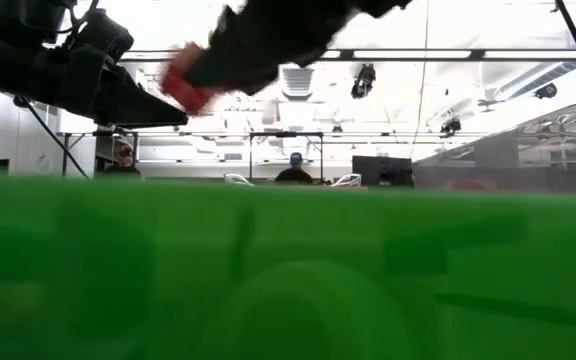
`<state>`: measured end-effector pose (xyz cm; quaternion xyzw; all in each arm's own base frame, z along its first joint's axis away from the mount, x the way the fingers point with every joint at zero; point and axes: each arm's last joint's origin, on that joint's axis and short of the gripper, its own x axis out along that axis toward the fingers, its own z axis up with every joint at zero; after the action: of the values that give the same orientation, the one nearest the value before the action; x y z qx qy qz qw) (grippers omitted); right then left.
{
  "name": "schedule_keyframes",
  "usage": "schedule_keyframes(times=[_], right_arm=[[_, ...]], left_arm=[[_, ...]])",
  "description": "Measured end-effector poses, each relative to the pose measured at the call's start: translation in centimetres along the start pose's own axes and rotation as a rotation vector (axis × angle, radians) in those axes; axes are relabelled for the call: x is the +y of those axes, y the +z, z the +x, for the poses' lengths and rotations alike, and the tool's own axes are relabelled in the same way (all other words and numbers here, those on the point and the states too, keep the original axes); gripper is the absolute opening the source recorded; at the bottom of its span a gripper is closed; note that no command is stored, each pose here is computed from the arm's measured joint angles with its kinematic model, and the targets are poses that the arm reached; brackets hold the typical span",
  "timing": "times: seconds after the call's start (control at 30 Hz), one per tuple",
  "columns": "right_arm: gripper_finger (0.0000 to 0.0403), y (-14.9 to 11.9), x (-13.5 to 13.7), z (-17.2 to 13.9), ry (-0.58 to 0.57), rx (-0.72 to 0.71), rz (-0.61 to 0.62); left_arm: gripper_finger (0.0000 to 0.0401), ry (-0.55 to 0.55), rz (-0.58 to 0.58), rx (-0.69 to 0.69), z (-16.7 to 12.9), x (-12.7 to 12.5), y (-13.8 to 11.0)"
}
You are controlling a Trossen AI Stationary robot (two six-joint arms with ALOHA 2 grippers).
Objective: Pick & Place Toys
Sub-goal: Put the small red game piece into the black bin
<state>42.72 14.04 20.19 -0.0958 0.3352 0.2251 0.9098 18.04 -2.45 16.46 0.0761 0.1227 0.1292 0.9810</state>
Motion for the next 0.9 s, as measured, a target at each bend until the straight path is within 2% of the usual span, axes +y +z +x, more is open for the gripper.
schedule_keyframes(times=[0.13, 0.4, 0.63, 0.9], right_arm=[[0.0123, -0.5, -0.2, 0.6, -0.022, -0.167, -0.023], [0.0123, -2.8, -1.1, 1.0, -0.068, -0.363, 0.012], [0.0123, -4.2, -0.8, 0.3, -0.089, -0.450, 0.043], [0.0123, -5.3, -0.2, -3.2, -0.180, -0.442, 0.084]], left_arm=[[0.0197, 0.000, 0.001, 0.002, 0.0, 0.0, 0.0], [0.0197, 0.000, -0.001, 0.002, 0.0, 0.0, 0.0], [0.0197, -0.001, 0.000, 0.003, 0.0, 0.0, 0.0], [0.0197, -0.001, 0.003, 0.008, 0.0, 0.0, -0.1]])
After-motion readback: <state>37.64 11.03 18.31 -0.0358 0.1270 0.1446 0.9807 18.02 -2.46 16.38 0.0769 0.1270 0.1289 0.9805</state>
